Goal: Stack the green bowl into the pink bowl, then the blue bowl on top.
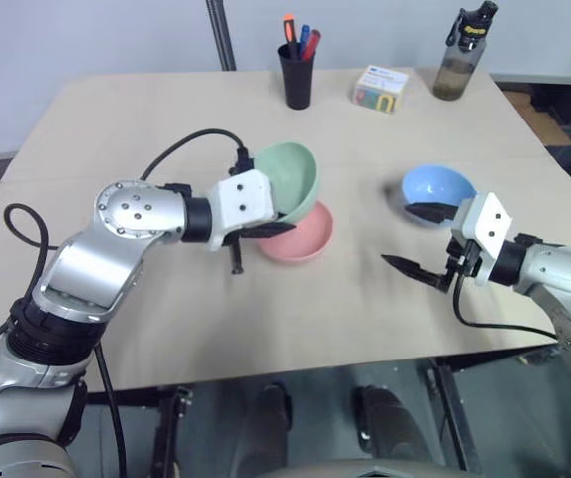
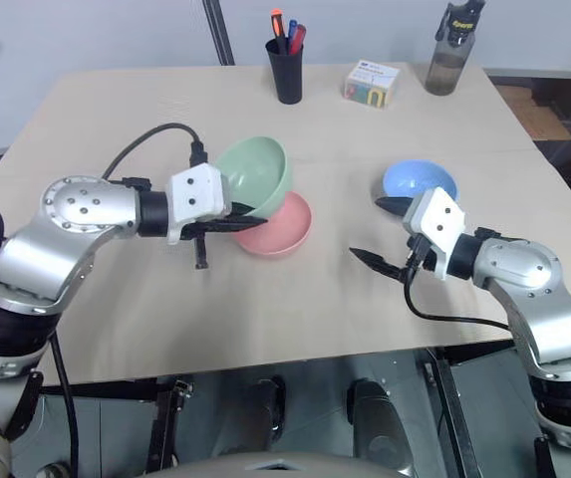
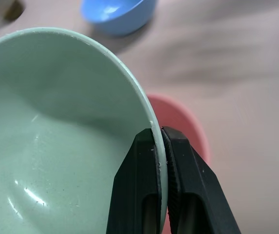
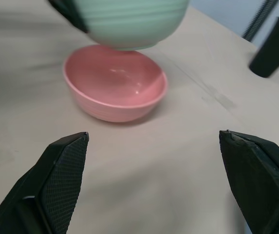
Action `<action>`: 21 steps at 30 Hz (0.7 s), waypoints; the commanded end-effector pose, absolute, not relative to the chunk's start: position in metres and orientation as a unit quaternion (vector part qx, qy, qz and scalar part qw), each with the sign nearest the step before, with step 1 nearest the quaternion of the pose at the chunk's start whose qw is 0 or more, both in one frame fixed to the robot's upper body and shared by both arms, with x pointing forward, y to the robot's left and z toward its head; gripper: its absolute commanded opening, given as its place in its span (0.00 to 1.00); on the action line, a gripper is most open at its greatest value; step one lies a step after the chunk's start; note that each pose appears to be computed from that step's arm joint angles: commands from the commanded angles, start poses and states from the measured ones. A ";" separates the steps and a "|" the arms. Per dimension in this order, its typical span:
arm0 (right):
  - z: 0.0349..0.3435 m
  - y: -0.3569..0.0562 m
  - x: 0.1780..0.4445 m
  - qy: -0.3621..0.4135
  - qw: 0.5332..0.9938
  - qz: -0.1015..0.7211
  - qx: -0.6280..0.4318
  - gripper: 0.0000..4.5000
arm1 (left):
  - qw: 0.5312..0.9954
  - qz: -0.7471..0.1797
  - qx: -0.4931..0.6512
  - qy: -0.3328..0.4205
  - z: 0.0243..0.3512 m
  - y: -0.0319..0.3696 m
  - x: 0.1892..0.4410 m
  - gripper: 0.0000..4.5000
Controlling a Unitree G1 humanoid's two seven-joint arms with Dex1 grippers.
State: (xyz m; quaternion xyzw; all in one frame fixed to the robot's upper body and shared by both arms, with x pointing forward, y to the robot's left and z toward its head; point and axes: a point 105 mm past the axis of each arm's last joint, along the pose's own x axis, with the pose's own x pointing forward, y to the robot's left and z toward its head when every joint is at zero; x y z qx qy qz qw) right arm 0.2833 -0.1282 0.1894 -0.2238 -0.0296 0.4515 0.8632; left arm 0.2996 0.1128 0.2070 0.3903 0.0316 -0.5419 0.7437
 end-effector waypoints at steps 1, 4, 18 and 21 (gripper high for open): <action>0.202 -0.134 0.280 -0.053 0.869 0.429 -0.241 1.00 | 0.733 -0.556 0.391 0.011 0.208 0.102 0.301 0.28; 0.200 -0.140 0.289 -0.044 0.877 0.407 -0.253 1.00 | 0.752 -0.536 0.384 -0.007 0.216 0.104 0.311 0.51; 0.172 -0.164 0.370 0.040 0.896 0.318 -0.307 1.00 | 0.836 -0.524 0.147 -0.063 0.231 0.152 0.265 0.84; 0.165 -0.165 0.378 0.058 0.894 0.324 -0.306 0.94 | 0.855 -0.490 0.157 -0.069 0.228 0.161 0.260 1.00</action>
